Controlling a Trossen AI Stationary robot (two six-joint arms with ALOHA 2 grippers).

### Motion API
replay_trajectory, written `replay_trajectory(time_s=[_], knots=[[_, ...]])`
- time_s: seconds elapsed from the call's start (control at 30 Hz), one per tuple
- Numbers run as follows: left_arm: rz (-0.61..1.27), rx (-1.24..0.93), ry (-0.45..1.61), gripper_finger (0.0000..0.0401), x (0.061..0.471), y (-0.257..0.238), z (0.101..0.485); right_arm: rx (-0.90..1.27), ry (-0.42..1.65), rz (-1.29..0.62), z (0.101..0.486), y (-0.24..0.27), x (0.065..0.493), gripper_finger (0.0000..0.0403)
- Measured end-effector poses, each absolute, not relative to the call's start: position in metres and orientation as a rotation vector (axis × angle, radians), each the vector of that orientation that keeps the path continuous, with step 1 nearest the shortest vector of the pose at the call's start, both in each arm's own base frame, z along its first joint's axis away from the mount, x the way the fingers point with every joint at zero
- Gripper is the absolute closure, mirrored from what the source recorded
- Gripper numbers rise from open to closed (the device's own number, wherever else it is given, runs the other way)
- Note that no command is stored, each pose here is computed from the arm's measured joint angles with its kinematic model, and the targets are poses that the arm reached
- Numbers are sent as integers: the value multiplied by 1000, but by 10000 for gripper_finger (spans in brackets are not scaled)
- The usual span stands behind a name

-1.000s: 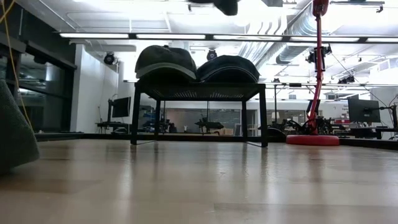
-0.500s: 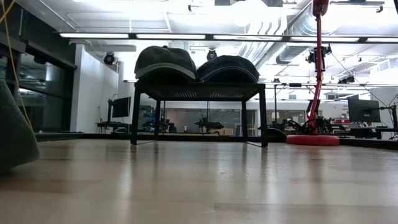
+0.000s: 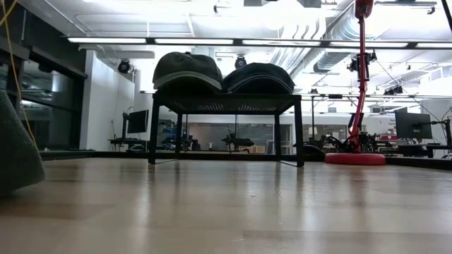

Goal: Pick & Place hat
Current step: Stack the dark blue cap on top of the other dark blue caps on the shelf

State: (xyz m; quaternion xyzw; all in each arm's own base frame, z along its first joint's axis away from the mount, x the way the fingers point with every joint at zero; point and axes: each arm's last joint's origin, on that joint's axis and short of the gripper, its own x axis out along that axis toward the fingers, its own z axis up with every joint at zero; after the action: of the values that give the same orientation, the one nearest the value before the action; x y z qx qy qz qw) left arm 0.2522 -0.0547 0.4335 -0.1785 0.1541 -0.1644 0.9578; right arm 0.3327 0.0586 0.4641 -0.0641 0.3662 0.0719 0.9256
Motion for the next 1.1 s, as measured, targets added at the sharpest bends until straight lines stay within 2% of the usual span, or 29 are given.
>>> replay_trajectory(time_s=[0.17,0.43,0.7,0.8,1.1], knots=[[-334,-356,308,401,252,-55,434,-120,754,133,467,58,327,249],[-330,-333,303,401,252,-54,434,-116,774,128,466,57,325,362],[-333,-308,298,400,252,-54,434,-101,775,97,466,57,325,363],[-297,-289,289,388,253,-53,434,-104,780,94,466,56,324,363],[-179,-186,243,273,246,-48,438,-111,796,71,466,55,320,363]])
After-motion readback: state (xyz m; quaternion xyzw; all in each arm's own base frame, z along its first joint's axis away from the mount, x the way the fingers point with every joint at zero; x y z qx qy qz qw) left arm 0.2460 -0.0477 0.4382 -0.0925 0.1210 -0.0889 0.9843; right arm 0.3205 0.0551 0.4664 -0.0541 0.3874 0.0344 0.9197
